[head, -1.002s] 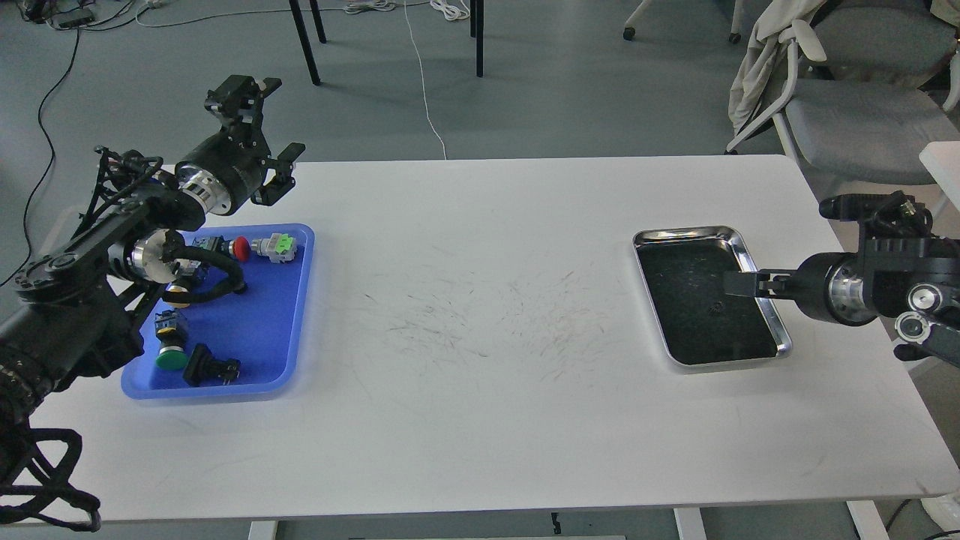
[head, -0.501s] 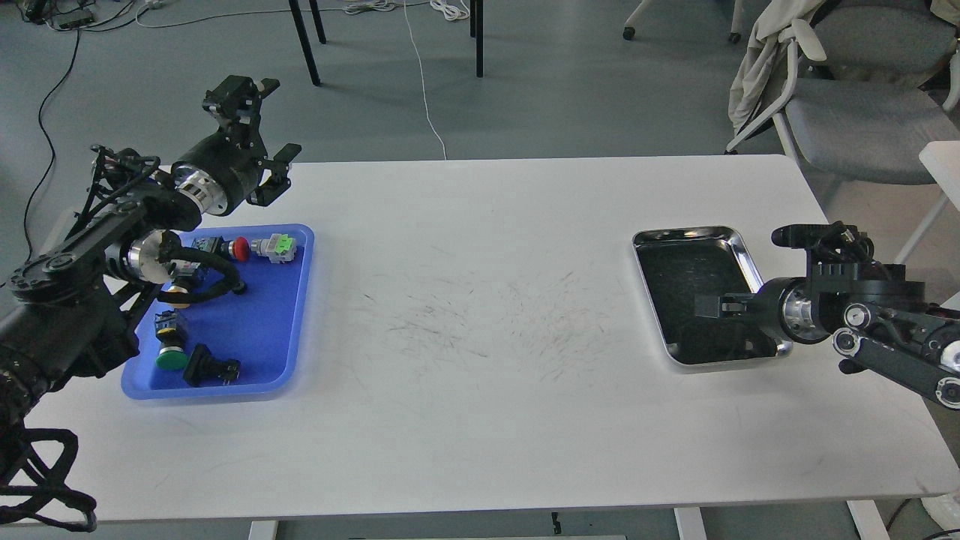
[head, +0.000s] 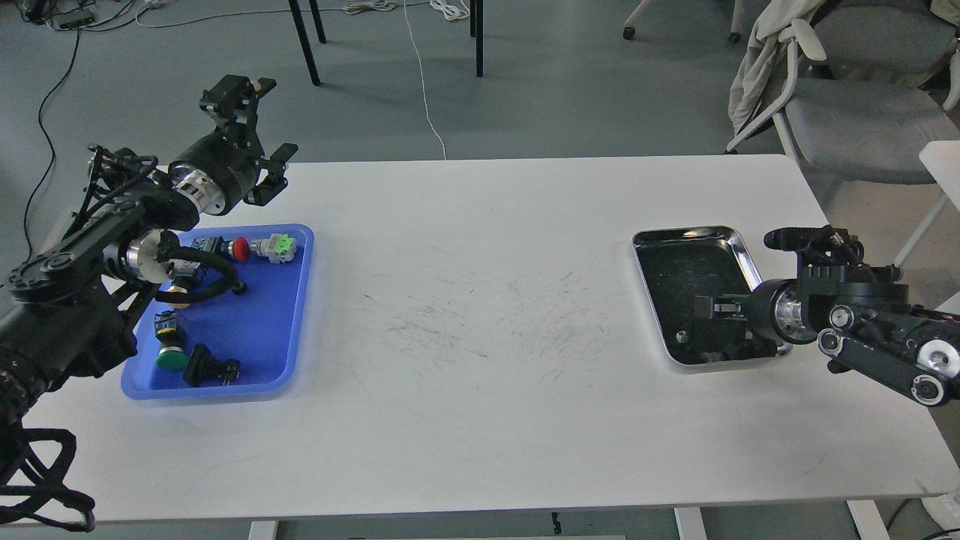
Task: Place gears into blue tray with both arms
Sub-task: 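Grasp another small black part in the metal tray with the right gripper, then lift and carry the black part toward the table center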
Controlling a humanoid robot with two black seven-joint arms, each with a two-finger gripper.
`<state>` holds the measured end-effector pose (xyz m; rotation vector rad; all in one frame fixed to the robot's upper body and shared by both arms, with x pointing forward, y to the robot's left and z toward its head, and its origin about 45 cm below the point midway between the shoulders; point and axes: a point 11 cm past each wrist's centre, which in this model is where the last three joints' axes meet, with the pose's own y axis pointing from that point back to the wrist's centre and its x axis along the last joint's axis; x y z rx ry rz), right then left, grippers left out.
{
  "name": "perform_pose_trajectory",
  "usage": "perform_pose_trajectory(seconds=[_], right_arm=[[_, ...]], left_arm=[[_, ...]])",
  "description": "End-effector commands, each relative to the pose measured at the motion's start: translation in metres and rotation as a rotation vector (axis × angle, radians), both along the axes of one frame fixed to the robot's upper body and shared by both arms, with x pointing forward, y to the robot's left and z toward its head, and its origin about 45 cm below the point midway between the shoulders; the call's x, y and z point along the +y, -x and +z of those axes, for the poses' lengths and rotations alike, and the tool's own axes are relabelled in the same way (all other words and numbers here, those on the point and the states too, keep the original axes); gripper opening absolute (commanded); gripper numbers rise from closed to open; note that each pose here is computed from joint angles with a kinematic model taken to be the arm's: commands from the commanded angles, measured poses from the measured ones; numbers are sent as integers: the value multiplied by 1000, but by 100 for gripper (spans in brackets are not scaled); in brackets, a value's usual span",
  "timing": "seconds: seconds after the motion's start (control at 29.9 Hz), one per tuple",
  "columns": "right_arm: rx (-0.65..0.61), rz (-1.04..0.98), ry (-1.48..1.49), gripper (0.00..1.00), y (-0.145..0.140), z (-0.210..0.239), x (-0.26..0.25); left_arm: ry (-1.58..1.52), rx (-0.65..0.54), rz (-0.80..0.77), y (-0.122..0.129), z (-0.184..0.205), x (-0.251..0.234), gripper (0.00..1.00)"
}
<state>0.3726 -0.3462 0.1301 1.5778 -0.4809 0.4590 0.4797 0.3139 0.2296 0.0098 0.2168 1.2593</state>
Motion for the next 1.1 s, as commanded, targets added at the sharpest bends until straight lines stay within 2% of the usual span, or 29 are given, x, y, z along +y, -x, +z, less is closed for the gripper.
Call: perform_pose_trajectory(seconds=[0.0,0.07,0.3,0.4,0.57,0.8,0.9,1.07], right_arm=[[5,18,8,62,1,-2,4],[4,19,8,58,0,-2,5],[11,24,10,35,-1,-3,7],[12,25,10,18,-1,-3,7],[9,31,3,7,-3,-2,8],[-42,69,-31,4,-19,22,24],[-104,122,-76,4,-32,57,47],[-199,85,-275,3,-58,145,72]], left_arm=[[-2,-1,0,0,1,1,98],[-3,-1,1,0,1,1,98],[-1,-3,1,0,1,1,98],[-1,-3,1,0,1,1,98],[-2,-5,2,-1,2,2,98],[-6,-10,-2,-2,6,1,98],[-19,-18,-8,-3,9,0,98],[-31,-20,-14,-4,10,-1,98]])
